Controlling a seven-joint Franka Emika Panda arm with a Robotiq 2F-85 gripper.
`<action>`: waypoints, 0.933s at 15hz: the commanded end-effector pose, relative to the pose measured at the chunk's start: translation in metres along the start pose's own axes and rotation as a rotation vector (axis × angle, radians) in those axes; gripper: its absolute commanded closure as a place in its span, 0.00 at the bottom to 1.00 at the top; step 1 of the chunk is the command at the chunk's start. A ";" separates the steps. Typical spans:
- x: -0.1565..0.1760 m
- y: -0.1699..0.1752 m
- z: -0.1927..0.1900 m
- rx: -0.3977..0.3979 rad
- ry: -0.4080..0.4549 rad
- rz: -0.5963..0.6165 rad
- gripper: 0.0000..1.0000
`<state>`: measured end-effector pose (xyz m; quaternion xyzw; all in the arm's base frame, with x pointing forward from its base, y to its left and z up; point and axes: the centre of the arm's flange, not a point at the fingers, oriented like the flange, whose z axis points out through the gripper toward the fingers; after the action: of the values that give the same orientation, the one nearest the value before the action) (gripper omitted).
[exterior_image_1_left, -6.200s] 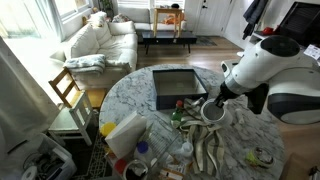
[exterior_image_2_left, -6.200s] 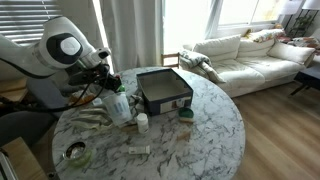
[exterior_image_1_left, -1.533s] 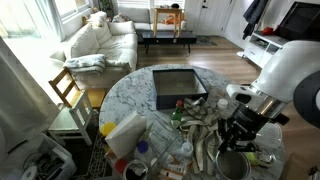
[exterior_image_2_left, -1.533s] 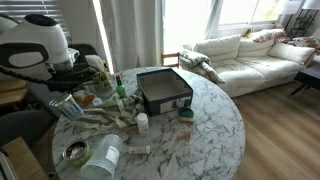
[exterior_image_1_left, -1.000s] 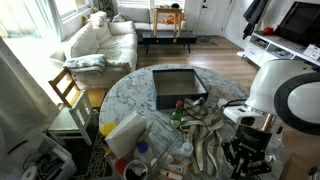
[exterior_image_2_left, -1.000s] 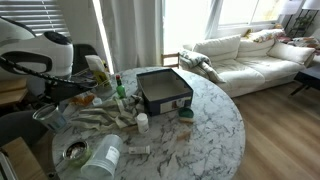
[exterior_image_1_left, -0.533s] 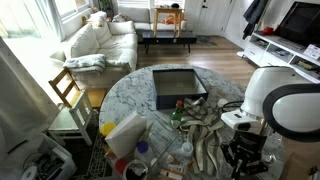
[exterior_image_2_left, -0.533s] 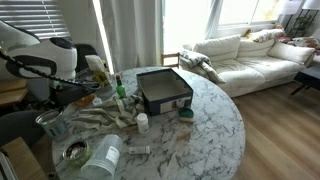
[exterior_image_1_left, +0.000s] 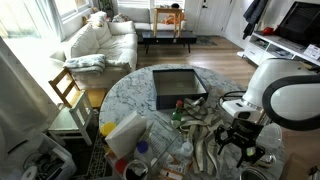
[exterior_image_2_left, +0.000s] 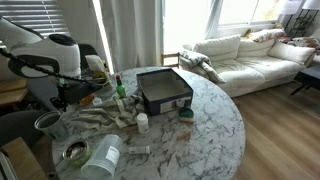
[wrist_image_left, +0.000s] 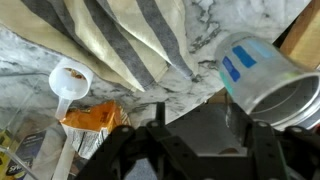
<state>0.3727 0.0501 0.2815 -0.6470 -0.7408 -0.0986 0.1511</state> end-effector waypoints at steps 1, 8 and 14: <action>-0.006 -0.018 -0.004 -0.037 -0.017 -0.030 0.03; -0.011 -0.009 -0.037 -0.133 -0.129 0.055 0.00; -0.046 -0.013 -0.117 -0.320 -0.287 0.300 0.00</action>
<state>0.3934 -0.0087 0.3442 -0.7337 -0.6725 -0.0968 -0.0042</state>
